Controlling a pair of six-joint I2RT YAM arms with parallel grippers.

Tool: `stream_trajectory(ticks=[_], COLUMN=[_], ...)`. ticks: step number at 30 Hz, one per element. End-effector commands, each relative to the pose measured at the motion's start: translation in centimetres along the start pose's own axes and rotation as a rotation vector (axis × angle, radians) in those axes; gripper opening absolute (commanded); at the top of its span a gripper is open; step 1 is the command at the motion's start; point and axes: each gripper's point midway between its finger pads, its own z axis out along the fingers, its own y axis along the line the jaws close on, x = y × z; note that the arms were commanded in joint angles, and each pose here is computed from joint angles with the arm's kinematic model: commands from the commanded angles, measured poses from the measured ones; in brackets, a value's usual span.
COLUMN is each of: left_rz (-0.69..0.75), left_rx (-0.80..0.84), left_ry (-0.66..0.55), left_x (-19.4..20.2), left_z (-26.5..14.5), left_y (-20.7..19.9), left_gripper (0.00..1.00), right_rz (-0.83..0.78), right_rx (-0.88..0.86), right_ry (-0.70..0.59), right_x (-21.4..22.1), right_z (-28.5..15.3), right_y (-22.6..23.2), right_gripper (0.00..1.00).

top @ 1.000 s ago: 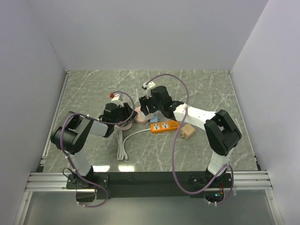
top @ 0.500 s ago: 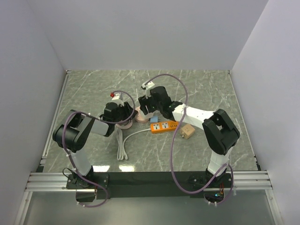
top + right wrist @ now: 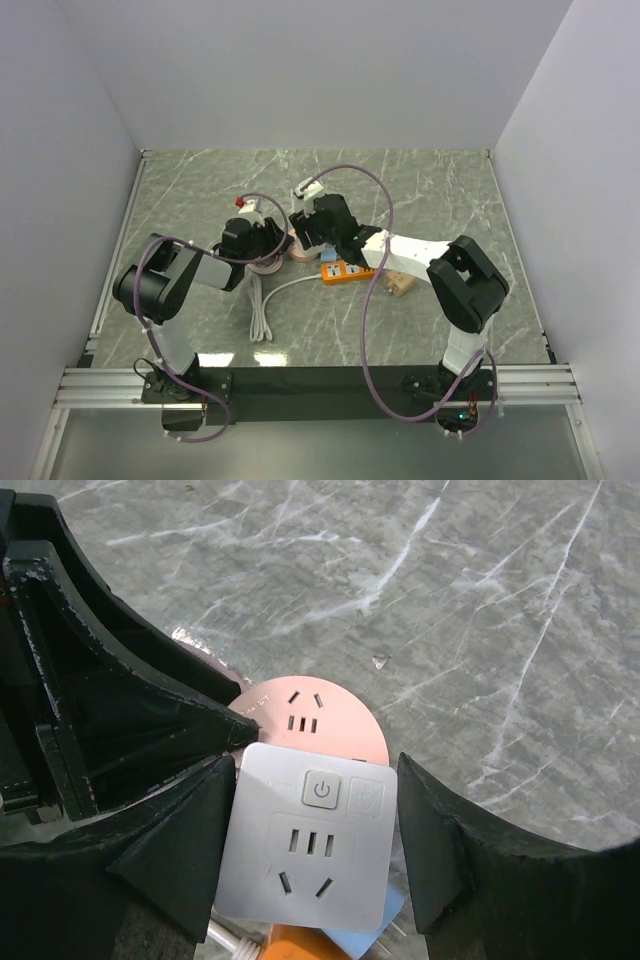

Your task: Insert the plug

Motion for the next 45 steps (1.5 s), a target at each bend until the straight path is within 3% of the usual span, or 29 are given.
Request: stream_trajectory(ticks=[1, 22, 45], left_rz=[-0.008, -0.010, -0.019], left_rx=[0.008, 0.009, -0.011], left_ry=[0.022, 0.030, 0.032], left_x=[0.4, 0.6, 0.7], left_z=[0.2, 0.4, 0.4], left_y=[0.1, 0.3, 1.4], left_gripper=[0.43, 0.42, 0.40], right_rz=[-0.003, 0.011, -0.039], right_rx=[0.060, 0.130, 0.134], right_ry=[-0.023, 0.058, 0.137], right_x=[0.0, 4.9, 7.9], right_z=[-0.4, -2.0, -0.6], right_y=[-0.8, -0.4, 1.8], right_gripper=[0.00, 0.00, 0.00])
